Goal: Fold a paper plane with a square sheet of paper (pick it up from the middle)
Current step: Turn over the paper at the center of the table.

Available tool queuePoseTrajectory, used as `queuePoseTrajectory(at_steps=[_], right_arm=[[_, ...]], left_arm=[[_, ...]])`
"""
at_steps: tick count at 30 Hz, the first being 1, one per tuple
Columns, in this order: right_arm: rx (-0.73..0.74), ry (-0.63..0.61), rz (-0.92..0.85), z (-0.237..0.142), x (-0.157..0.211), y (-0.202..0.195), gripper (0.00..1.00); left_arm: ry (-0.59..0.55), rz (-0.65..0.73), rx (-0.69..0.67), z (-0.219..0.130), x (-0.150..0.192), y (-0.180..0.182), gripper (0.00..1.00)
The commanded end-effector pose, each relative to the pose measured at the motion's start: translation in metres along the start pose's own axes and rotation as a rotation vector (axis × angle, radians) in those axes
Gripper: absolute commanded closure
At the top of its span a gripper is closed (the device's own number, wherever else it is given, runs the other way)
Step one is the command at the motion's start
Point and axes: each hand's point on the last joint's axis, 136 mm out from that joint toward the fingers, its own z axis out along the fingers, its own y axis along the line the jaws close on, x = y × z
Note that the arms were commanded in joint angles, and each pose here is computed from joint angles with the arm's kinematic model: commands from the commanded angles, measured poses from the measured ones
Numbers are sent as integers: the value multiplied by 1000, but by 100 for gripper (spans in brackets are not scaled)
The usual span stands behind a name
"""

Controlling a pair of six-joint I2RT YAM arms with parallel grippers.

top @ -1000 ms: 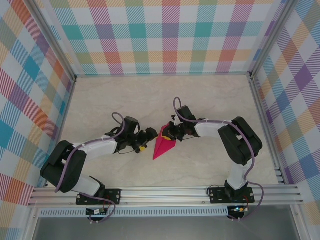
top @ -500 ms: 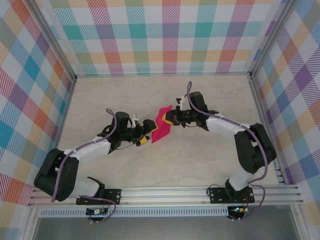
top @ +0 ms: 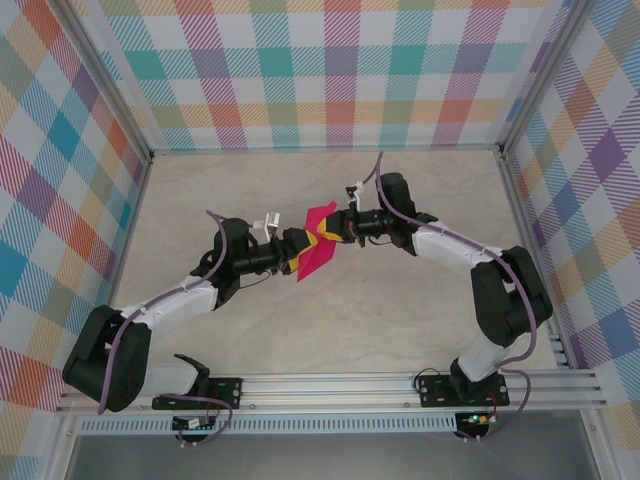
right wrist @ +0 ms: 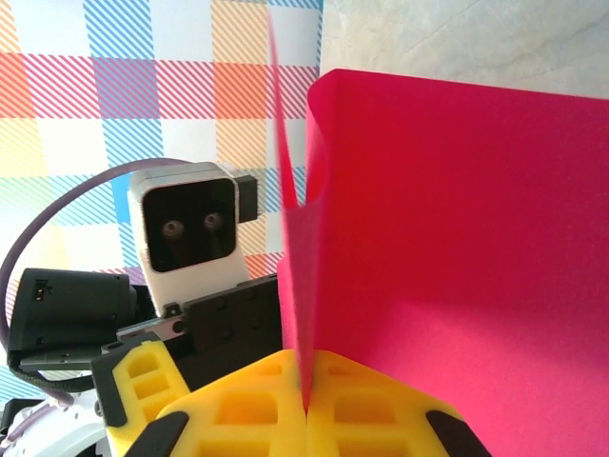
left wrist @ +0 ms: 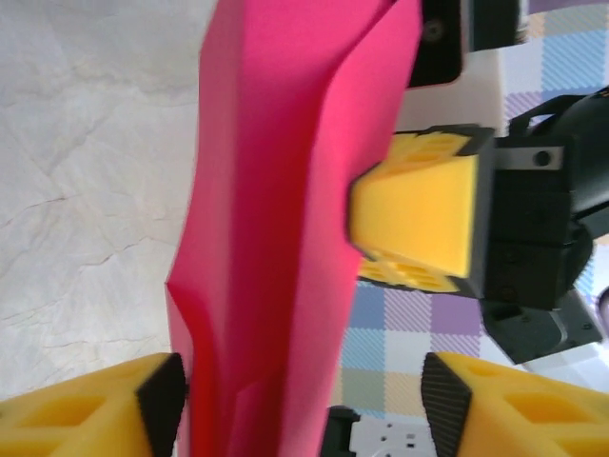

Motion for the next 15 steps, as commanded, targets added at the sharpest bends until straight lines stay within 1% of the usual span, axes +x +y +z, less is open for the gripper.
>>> queuePoseTrajectory(at_steps=[1,3,12,15], right_arm=[[-24,36,3,2,0,2,95],[-21,41,11,2,0,0,95],[-16,58,17,2,4,-5,93],[-3,57,12,1,5,-5,89]], left_arm=[[-40,52,37,-8,-7,-12,41],[-46,55,30,-9,-8,-11,45],[-53,66,1,-10,-7,-5,70],[-55,72,-20,-10,-8,-2,81]])
